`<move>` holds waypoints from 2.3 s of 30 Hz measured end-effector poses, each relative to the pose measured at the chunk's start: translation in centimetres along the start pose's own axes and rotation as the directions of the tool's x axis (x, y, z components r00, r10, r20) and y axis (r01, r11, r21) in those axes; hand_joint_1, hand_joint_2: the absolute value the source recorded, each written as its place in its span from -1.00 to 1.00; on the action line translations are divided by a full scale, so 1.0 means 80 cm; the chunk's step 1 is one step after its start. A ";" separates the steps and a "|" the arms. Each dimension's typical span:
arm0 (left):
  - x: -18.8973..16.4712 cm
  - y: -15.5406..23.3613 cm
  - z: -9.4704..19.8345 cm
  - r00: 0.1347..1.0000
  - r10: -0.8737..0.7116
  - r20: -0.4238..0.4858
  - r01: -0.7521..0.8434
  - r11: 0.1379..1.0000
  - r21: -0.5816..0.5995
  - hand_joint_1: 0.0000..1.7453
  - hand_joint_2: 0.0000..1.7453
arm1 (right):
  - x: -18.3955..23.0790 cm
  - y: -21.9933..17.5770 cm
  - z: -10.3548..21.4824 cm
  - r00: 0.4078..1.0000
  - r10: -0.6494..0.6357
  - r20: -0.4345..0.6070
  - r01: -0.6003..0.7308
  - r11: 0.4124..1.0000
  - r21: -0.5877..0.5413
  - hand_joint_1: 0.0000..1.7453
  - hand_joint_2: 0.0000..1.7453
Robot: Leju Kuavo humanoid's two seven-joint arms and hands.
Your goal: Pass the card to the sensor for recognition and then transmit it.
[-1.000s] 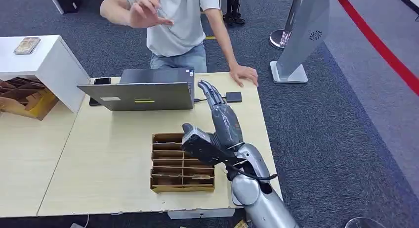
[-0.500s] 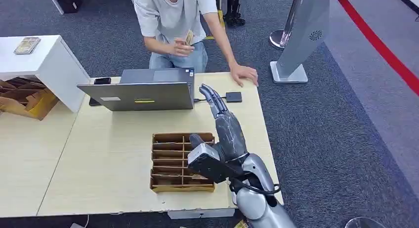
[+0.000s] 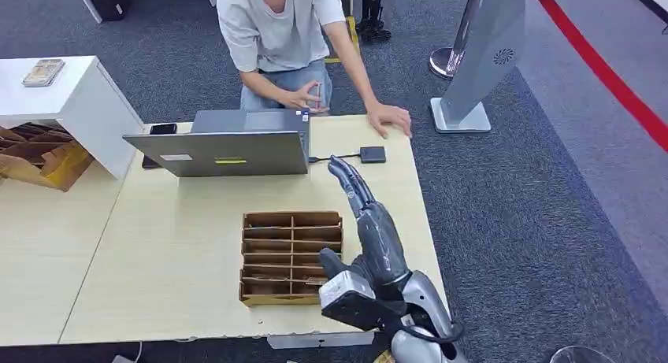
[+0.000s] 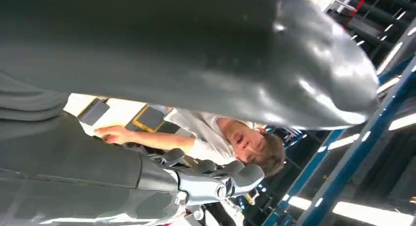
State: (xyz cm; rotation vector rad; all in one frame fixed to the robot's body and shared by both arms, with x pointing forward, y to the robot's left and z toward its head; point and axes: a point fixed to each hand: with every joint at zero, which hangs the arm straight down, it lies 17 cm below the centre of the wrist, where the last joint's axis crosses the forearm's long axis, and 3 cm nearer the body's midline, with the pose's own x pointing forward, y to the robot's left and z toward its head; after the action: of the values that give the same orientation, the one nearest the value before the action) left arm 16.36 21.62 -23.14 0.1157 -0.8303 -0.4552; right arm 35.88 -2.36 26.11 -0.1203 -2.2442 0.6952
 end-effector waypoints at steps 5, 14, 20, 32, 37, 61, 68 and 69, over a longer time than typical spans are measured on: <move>-0.001 0.001 0.000 1.000 0.002 0.000 -0.002 1.000 0.008 -1.00 -1.00 | 0.003 0.006 0.021 1.000 -0.019 0.007 0.019 1.000 0.015 -1.00 -1.00; 0.000 0.002 0.000 1.000 0.003 0.001 -0.003 1.000 0.010 -1.00 -1.00 | 0.002 0.017 0.042 1.000 -0.027 -0.001 0.027 0.999 0.043 -1.00 -1.00; 0.000 0.002 0.000 1.000 0.002 0.002 -0.002 1.000 0.010 -1.00 -1.00 | 0.001 0.022 0.049 1.000 -0.024 -0.003 0.024 0.998 0.059 -1.00 1.00; 0.001 0.001 0.000 1.000 -0.001 0.008 0.001 1.000 0.009 -1.00 -1.00 | -0.013 0.041 0.065 0.999 0.037 -0.016 -0.035 0.992 0.119 -1.00 1.00; 0.002 0.001 0.000 1.000 -0.004 0.010 0.004 1.000 0.006 -1.00 -1.00 | -0.020 0.047 0.071 0.997 0.078 -0.025 -0.074 0.987 0.140 -1.00 1.00; 0.002 -0.001 0.001 1.000 -0.018 0.015 0.018 1.000 -0.004 -1.00 -1.00 | -0.049 0.075 0.095 0.940 0.342 -0.005 -0.331 0.912 0.242 -1.00 1.00; 0.002 -0.002 0.001 1.000 -0.021 0.015 0.021 1.000 -0.006 -1.00 -1.00 | -0.055 0.088 0.104 0.925 0.379 0.005 -0.365 0.887 0.283 -1.00 1.00; 0.002 -0.002 0.001 1.000 -0.021 0.016 0.021 1.000 -0.006 -1.00 -1.00 | -0.056 0.089 0.105 0.924 0.382 0.003 -0.366 0.885 0.288 -1.00 1.00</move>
State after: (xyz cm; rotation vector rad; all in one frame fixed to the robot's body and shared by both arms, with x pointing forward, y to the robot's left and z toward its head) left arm 16.39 21.40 -23.02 0.1156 -0.8435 -0.4791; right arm 32.22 -1.36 14.86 -0.4343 -2.0611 1.2005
